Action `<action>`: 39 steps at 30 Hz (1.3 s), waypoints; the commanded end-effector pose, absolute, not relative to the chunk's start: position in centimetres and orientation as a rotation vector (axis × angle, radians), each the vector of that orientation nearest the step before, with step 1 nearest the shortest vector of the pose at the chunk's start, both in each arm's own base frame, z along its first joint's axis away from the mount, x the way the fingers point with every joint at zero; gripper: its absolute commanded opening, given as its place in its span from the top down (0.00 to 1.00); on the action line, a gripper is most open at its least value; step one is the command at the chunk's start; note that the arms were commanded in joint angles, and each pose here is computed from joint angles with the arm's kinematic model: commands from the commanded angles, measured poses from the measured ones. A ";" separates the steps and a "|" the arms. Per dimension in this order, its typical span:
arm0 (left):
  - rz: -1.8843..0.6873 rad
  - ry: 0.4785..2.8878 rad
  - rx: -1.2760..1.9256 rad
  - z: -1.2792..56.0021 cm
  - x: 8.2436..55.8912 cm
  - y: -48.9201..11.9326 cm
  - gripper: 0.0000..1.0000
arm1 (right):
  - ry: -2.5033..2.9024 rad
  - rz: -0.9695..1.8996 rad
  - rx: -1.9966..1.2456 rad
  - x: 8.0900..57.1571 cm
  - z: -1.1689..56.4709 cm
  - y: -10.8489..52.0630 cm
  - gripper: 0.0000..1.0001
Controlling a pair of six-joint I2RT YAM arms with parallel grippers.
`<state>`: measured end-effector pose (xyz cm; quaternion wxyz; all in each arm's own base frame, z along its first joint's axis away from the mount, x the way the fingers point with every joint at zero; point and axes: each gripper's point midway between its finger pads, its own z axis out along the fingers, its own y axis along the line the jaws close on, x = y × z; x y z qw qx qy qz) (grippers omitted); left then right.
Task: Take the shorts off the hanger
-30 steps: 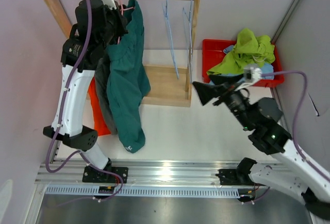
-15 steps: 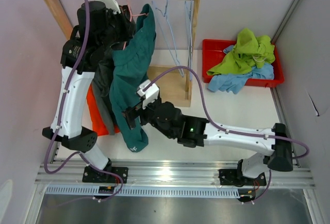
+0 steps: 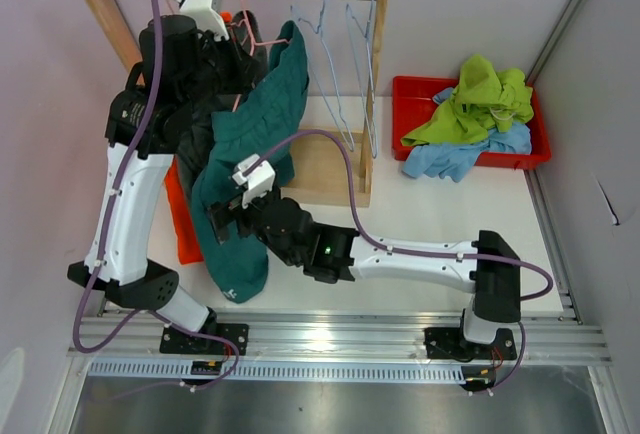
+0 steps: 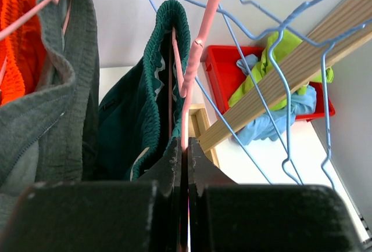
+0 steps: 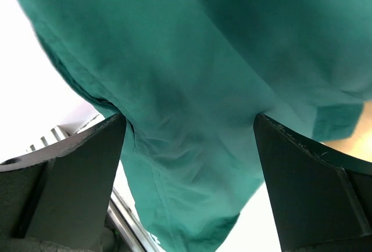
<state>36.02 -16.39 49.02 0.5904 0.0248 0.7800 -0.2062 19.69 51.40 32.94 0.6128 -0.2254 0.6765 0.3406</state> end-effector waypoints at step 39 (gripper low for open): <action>-0.478 1.884 0.094 47.0 30.7 -14.6 1.00 | 1.481 0.707 -0.472 16.3 31.1 49.4 1.00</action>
